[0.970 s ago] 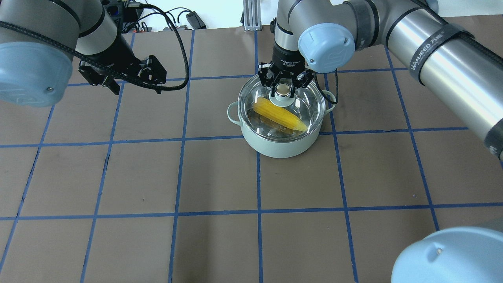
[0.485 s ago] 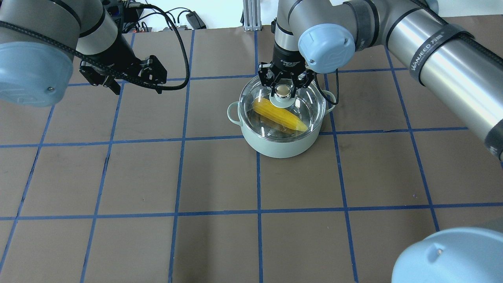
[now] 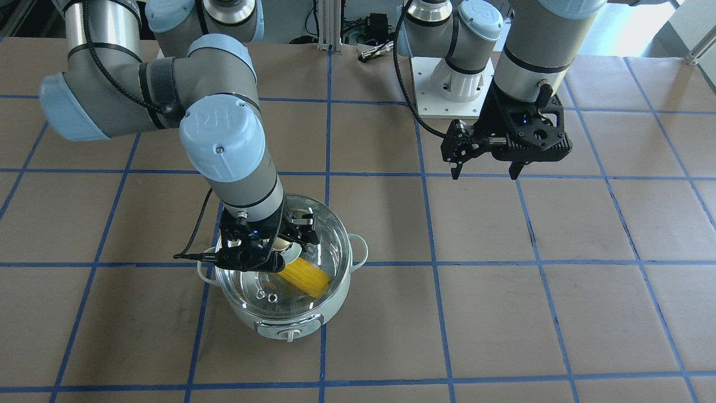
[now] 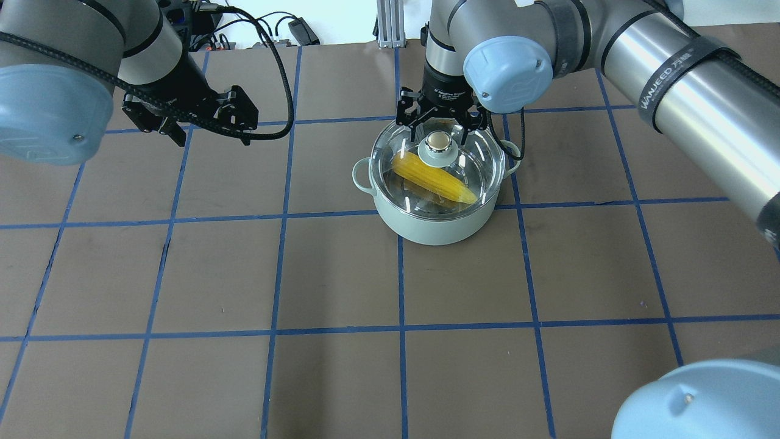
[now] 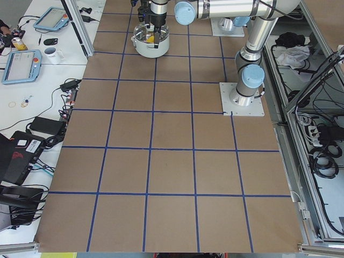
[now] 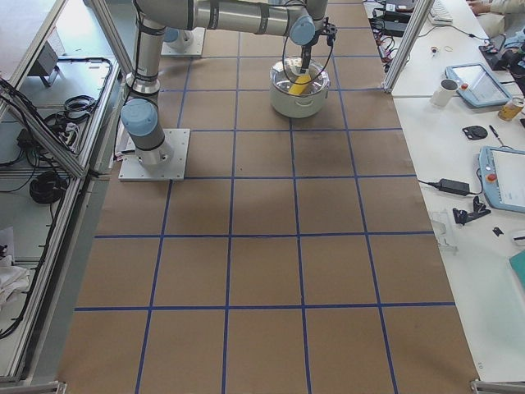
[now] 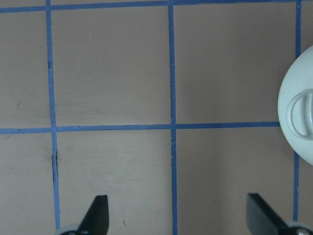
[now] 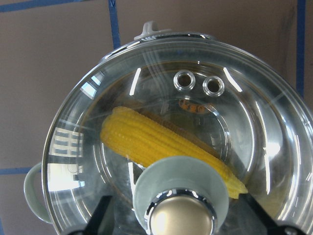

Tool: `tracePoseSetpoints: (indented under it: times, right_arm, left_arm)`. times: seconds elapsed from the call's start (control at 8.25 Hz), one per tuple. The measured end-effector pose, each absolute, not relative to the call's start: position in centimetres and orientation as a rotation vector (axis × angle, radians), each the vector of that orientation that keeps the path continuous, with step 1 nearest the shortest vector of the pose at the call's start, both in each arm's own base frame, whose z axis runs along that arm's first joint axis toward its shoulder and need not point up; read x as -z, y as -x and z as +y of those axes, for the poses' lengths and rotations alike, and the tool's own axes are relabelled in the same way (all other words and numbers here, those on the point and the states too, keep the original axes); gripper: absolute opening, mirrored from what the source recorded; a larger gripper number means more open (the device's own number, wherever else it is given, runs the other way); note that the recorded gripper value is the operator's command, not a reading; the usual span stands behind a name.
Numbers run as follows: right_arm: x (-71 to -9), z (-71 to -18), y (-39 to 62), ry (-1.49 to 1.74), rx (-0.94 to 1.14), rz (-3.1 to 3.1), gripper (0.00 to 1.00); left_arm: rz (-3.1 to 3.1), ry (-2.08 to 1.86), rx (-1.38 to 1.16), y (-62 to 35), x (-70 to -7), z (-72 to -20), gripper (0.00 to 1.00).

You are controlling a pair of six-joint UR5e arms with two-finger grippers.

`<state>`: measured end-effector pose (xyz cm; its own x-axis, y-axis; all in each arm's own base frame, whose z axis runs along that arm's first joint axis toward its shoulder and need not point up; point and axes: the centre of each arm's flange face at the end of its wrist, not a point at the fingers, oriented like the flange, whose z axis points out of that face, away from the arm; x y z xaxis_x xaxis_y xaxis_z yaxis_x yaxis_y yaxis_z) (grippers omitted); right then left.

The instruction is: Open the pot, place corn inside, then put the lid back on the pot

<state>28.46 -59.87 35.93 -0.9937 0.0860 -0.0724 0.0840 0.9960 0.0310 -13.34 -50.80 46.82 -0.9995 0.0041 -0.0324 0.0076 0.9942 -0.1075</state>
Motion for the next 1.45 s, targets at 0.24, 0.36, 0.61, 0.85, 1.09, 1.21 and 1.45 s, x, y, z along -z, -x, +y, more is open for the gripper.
tracePoseSetpoints:
  times: [0.24,0.36,0.61,0.85,1.09,1.21,1.45]
  right_arm:
    - [-39.2,-59.7,-27.5,-0.110,0.043,3.055,1.00]
    - [-41.6,-59.2,-26.0,-0.061,0.083,3.056,1.00]
    - [-46.5,-57.8,-20.0,0.018,0.099,3.058,1.00]
    - [-51.6,-54.4,-14.9,0.104,0.120,3.089,1.00]
    - [-55.7,-50.8,-13.1,0.145,0.178,3.126,1.00]
    - [-56.6,-50.0,-12.9,0.176,0.204,3.130,1.00]
    - [-57.2,-49.4,-12.8,0.213,0.221,3.131,1.00]
  left_arm:
    - [3.107,-0.010,0.168,13.4,-46.8,-50.8,1.00]
    - [3.108,-0.010,0.166,13.4,-46.8,-50.8,1.00]
    - [3.110,-0.011,0.158,13.4,-46.4,-51.0,1.00]
    - [3.111,-0.009,0.151,13.4,-46.2,-51.1,1.00]
    - [3.110,-0.010,0.151,13.4,-46.3,-51.0,1.00]
    - [3.110,-0.008,0.155,13.4,-46.7,-50.8,1.00]
    - [3.110,-0.008,0.161,13.4,-47.8,-49.9,1.00]
